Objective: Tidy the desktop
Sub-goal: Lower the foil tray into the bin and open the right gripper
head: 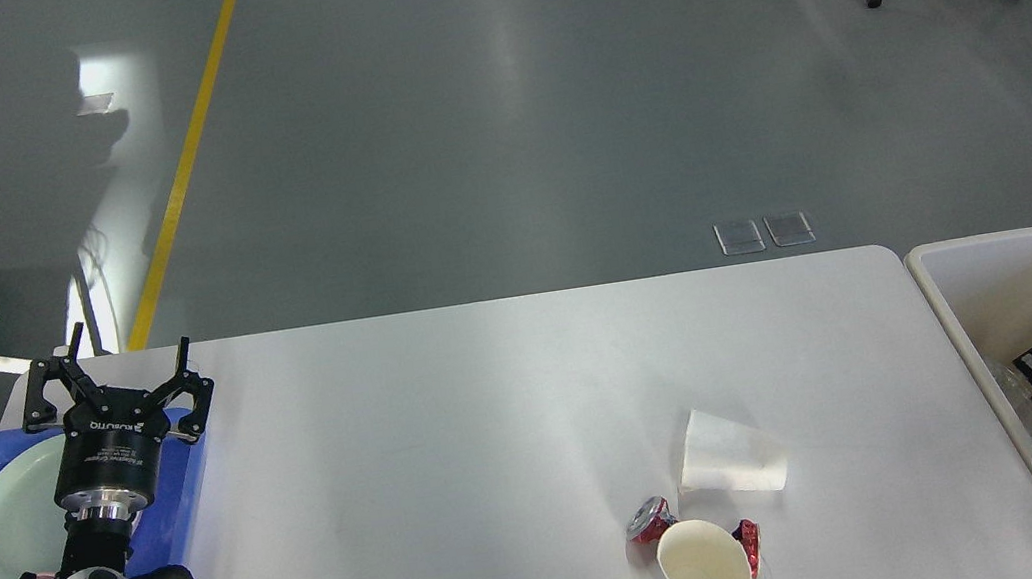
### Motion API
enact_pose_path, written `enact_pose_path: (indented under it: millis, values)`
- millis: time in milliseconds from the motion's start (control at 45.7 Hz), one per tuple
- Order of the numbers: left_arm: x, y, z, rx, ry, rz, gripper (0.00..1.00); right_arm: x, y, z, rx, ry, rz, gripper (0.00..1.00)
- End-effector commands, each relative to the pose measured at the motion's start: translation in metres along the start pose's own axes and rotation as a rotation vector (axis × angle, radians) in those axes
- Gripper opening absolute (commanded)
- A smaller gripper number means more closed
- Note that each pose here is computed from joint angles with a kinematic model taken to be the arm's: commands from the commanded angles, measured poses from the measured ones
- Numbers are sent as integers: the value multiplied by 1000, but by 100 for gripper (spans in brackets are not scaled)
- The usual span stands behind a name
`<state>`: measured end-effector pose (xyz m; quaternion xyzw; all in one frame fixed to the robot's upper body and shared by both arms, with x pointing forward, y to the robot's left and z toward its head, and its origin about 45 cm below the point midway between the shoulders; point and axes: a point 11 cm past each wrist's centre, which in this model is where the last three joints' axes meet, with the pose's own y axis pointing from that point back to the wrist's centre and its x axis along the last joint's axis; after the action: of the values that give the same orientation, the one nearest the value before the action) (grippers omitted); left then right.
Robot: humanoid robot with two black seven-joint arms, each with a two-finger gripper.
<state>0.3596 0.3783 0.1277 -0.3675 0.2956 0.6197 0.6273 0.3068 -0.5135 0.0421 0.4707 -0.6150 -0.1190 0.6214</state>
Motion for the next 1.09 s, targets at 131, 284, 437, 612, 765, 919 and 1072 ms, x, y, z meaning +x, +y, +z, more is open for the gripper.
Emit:
enact_pose_path:
  millis: [131,284,437,612,765,919,1072]
  values:
    - [0,0,0,0,0,0,97,0,0,-1,2,7,9,14]
    - [0,0,0,0,0,0,97,14,1,-1,4,-13,137,100]
    - [0,0,0,0,0,0,97,12,1,-1,5,1,140,100]
    - [0,0,0,0,0,0,97,14,2,-2,6,4,144,100]
    - [0,0,0,0,0,0,97,13,2,-7,16,25,117,100]
    - [0,0,0,0,0,0,97,34,11,-46,91,172,122,100]
    - [0,0,0,0,0,0,97,64,26,-76,125,360,59,100]
